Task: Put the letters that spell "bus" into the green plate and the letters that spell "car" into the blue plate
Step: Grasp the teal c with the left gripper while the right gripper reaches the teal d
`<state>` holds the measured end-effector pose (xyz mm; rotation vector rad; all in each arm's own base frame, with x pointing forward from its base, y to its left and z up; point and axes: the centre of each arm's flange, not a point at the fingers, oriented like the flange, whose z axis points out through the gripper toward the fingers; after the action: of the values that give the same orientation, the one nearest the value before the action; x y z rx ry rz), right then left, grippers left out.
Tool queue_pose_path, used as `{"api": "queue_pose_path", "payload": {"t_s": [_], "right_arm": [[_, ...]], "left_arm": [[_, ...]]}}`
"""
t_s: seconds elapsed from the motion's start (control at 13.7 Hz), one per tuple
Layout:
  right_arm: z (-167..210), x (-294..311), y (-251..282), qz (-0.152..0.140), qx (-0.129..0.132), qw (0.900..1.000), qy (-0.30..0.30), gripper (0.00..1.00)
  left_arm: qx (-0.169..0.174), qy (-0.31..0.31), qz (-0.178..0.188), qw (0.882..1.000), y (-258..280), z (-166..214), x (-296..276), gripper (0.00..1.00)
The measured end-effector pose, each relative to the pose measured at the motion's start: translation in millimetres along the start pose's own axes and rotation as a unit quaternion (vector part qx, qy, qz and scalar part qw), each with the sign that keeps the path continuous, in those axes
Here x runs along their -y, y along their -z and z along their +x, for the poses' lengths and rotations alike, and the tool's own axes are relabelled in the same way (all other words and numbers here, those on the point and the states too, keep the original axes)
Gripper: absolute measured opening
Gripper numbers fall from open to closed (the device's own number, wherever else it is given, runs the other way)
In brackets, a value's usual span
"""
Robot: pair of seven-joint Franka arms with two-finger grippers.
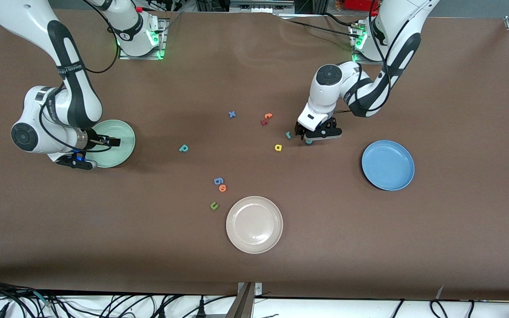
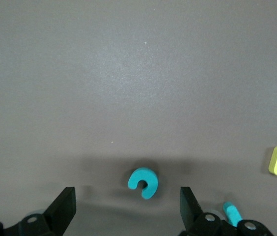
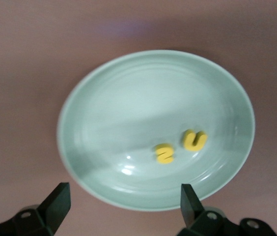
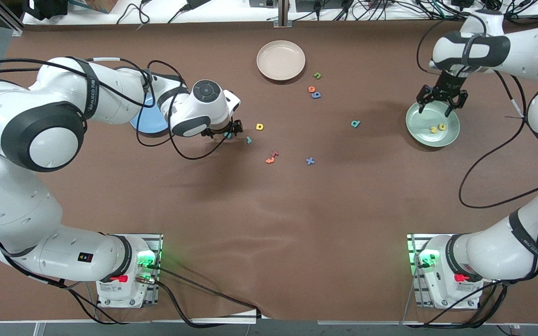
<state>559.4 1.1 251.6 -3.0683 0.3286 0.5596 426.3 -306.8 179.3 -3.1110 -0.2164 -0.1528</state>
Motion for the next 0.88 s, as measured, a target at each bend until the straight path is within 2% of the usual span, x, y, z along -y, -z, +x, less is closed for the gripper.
{"api": "queue_pose_path", "payload": {"t_s": [0.22, 0.29, 0.44, 0.51, 0.73, 0.88], "right_arm": [[-6.7, 57.0, 17.7, 0.005, -0.015, 1.0, -0.027, 0.99], [-9.0, 75.1, 18.3, 0.008, -0.021, 0.999, -0.04, 0.99], [-13.0, 111.7, 10.3, 0.012, -0.038, 0.996, -0.075, 0.99], [-16.4, 130.7, 2.7, 0.012, -0.044, 0.995, -0.093, 0.99], [-31.2, 188.8, -23.6, 0.013, -0.062, 0.987, -0.148, 0.99], [-41.1, 222.6, -44.5, 0.016, -0.076, 0.981, -0.177, 0.99]], "left_arm": [[0.002, 0.014, -0.001, 1.0, -2.6, 1.5, -1.8, 0.88], [0.003, 0.019, -0.002, 1.0, -3.5, 2.0, -2.8, 0.82], [0.004, 0.02, -0.003, 1.0, -4.8, 1.9, -5.3, 0.6], [0.004, 0.021, -0.003, 1.0, -5.4, 1.6, -6.5, 0.6], [0.006, 0.023, -0.003, 1.0, -6.9, 1.1, -7.1, 0.41], [0.006, 0.025, -0.004, 1.0, -7.6, 1.9, -7.9, 0.37]]}}
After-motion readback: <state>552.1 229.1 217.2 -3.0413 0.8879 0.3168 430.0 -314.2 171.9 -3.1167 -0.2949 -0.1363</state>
